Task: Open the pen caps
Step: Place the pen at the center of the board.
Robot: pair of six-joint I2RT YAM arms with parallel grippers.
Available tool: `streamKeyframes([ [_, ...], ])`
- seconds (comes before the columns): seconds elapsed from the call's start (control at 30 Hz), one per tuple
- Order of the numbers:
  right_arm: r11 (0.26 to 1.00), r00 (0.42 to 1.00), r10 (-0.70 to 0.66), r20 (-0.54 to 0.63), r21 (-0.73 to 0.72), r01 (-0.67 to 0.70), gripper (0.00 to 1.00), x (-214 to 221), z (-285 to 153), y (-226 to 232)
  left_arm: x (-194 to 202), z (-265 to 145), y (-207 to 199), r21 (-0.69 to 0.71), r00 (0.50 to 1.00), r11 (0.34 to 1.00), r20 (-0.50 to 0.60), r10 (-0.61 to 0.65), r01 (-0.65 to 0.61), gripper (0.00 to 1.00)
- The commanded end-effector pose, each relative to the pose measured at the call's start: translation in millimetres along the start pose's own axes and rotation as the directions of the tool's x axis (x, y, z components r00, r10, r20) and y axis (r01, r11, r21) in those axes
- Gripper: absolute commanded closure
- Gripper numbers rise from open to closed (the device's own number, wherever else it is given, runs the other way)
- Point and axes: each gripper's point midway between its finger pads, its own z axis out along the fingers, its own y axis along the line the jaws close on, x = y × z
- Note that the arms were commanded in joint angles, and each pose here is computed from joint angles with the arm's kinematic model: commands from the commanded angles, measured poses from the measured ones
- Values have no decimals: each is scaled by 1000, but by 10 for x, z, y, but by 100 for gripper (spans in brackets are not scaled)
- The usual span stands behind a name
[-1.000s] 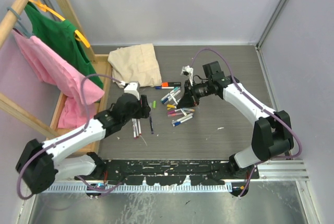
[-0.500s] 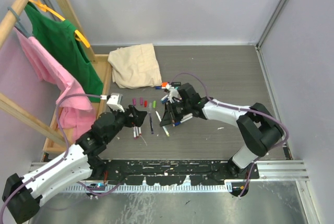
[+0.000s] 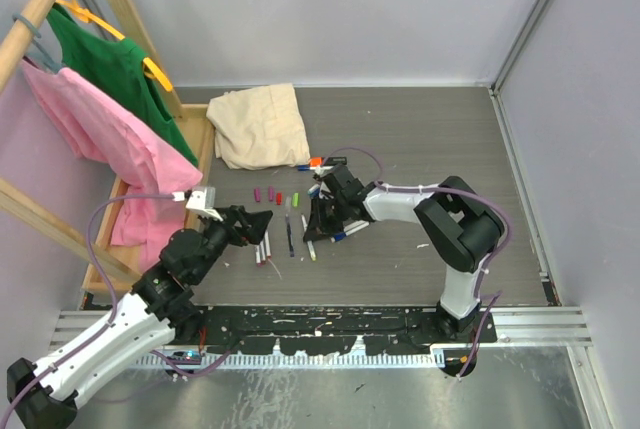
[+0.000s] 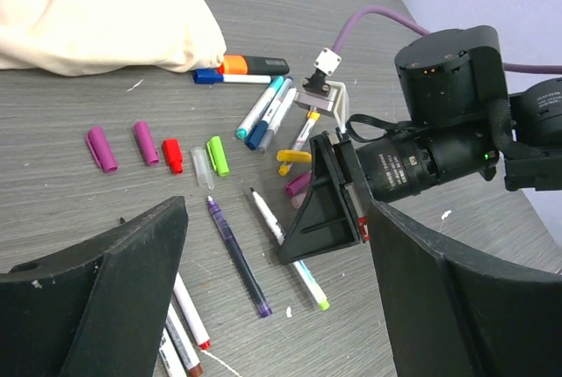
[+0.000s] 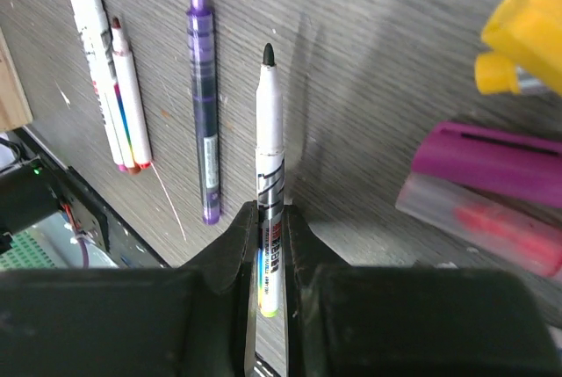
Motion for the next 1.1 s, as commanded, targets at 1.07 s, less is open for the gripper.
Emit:
streamKeyframes([
  [1.07, 1000, 999, -11, 47, -13, 12, 70, -306, 81, 260, -91, -66, -51, 33, 997, 998, 51, -58, 56, 15],
])
